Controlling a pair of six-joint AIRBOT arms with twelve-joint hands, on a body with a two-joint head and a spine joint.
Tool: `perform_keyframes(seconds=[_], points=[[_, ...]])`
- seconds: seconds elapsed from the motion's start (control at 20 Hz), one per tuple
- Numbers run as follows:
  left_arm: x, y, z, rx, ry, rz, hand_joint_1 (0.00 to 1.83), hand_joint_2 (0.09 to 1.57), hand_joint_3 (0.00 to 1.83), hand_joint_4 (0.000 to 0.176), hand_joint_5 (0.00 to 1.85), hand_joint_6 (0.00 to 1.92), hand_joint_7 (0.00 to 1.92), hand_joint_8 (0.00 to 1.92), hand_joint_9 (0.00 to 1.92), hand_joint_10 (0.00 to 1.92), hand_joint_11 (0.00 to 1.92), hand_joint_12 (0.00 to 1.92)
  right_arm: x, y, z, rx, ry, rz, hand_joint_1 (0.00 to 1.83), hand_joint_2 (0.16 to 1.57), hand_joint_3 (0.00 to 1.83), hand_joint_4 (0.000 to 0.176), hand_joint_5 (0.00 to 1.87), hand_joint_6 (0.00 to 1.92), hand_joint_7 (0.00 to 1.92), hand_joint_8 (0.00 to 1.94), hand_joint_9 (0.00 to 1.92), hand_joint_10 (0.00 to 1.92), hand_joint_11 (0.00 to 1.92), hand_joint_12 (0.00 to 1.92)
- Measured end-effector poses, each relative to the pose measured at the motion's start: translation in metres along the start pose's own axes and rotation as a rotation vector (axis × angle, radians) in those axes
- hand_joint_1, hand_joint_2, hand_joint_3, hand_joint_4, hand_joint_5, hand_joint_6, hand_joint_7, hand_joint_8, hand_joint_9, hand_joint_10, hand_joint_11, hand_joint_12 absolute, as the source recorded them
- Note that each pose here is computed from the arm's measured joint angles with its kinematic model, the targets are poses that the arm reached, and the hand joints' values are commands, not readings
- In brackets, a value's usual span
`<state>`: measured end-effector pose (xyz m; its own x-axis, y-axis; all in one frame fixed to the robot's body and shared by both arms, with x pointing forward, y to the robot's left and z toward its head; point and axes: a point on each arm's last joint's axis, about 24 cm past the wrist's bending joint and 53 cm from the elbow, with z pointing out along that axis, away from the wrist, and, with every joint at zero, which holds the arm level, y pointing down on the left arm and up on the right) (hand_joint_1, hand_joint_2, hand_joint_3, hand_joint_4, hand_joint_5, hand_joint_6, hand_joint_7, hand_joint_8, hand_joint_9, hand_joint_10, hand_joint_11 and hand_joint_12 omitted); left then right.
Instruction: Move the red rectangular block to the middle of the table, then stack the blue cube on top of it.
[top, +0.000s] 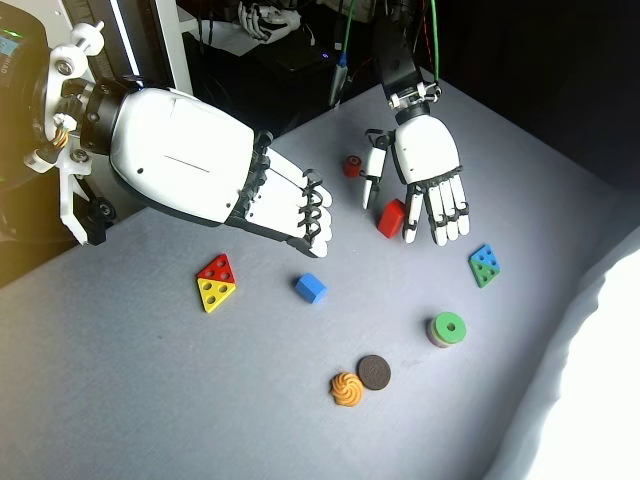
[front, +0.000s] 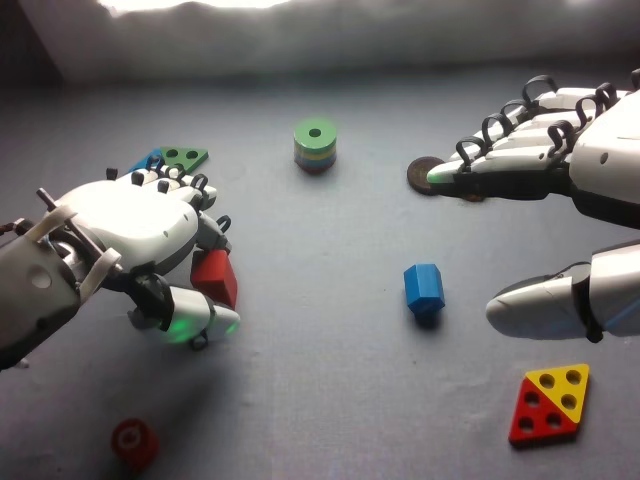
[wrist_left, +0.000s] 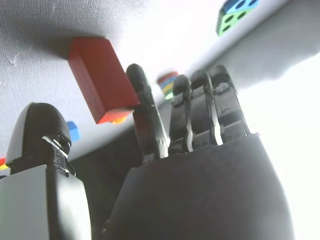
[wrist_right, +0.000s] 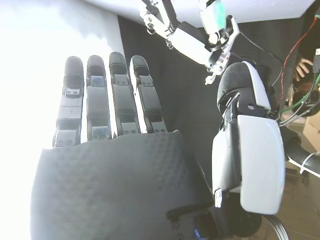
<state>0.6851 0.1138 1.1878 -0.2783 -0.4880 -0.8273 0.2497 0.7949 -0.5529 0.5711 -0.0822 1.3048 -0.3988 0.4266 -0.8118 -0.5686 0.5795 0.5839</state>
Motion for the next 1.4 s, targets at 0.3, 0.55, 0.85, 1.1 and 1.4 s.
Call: perform_keyframes(seconds=[0.3, 0.55, 0.85, 1.1, 1.4], points=[[-0.0008, 0.0013, 0.0000, -0.004, -0.004, -0.002, 0.56, 1.12, 0.00, 0.074, 0.71, 0.02, 0.22, 0.01, 0.10, 0.01, 0.01, 0.00, 0.0000, 0.0000, 0.0000, 0.000, 0.000, 0.002, 0.20, 1.12, 0.00, 0.000, 0.24, 0.01, 0.22, 0.00, 0.19, 0.00, 0.00, 0.46], [-0.0006, 0.0018, 0.0001, -0.007, -0.007, -0.004, 0.55, 1.15, 0.01, 0.083, 0.71, 0.01, 0.23, 0.01, 0.10, 0.01, 0.01, 0.01, 0.0000, 0.0000, 0.0000, 0.000, 0.000, 0.002, 0.23, 1.12, 0.00, 0.000, 0.23, 0.00, 0.22, 0.00, 0.19, 0.00, 0.00, 0.47], [0.0045, 0.0024, 0.0031, -0.008, 0.000, -0.009, 0.85, 1.20, 0.02, 0.160, 0.78, 1.03, 0.25, 0.00, 0.14, 0.00, 0.01, 0.05, 0.0001, 0.0000, 0.0000, 0.000, 0.000, 0.003, 0.25, 1.12, 0.00, 0.000, 0.24, 0.00, 0.23, 0.00, 0.21, 0.00, 0.00, 0.53], [0.0042, 0.0048, 0.0049, -0.011, -0.003, -0.009, 0.93, 1.21, 0.00, 0.176, 0.80, 1.25, 0.33, 0.00, 0.17, 0.00, 0.00, 0.11, 0.0003, 0.0003, 0.0000, 0.000, 0.001, 0.003, 0.25, 1.11, 0.00, 0.000, 0.25, 0.01, 0.24, 0.01, 0.22, 0.01, 0.00, 0.52], [0.0031, 0.0035, 0.0051, -0.008, -0.005, -0.012, 0.94, 1.19, 0.00, 0.176, 0.83, 1.21, 0.33, 0.00, 0.18, 0.00, 0.00, 0.21, 0.0003, 0.0003, 0.0000, 0.000, 0.001, 0.003, 0.19, 1.12, 0.00, 0.000, 0.24, 0.00, 0.23, 0.00, 0.20, 0.00, 0.00, 0.48]])
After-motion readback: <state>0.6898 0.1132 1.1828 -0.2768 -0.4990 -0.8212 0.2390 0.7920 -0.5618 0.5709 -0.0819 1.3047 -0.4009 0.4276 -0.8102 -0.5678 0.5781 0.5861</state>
